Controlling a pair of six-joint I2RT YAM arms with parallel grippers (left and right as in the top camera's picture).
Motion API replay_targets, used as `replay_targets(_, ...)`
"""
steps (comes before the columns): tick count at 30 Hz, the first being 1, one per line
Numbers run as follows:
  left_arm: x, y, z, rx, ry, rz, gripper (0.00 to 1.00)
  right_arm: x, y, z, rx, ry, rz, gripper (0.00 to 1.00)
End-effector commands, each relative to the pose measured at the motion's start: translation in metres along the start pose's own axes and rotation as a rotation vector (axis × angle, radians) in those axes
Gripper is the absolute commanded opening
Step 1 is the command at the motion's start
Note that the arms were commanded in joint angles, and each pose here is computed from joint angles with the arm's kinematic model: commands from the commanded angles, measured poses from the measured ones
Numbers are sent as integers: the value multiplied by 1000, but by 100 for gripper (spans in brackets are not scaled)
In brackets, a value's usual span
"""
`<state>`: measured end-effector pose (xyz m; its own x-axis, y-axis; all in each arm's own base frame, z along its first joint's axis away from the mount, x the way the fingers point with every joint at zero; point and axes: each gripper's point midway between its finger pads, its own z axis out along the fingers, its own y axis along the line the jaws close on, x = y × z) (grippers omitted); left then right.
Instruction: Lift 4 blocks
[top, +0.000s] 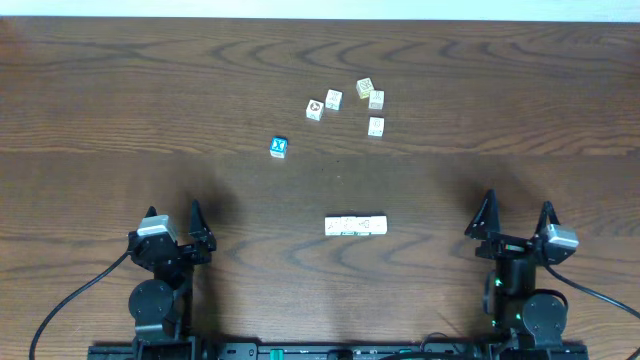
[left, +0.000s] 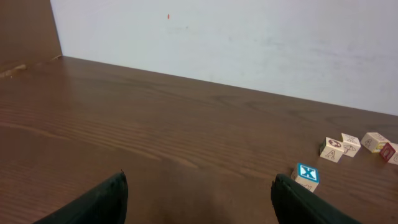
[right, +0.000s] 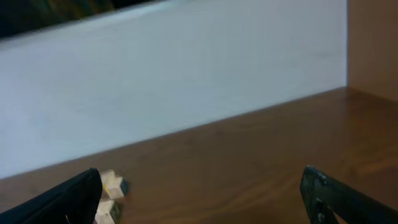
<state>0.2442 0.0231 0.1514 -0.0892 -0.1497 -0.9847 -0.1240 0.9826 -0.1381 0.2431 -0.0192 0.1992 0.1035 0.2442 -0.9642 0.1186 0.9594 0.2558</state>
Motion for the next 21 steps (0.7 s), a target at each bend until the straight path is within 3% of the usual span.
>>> replay_targets(1,17,6,0,-26,55,-2,74,29,-11,0,38,89,-35,99)
replay_targets(10,17,6,0,-26,55,-2,74,38,-13,-1,24,131,-202,99)
replay_targets(21,17,6,0,-26,56,-2,74,36,-14,-1,28,126,-204,99)
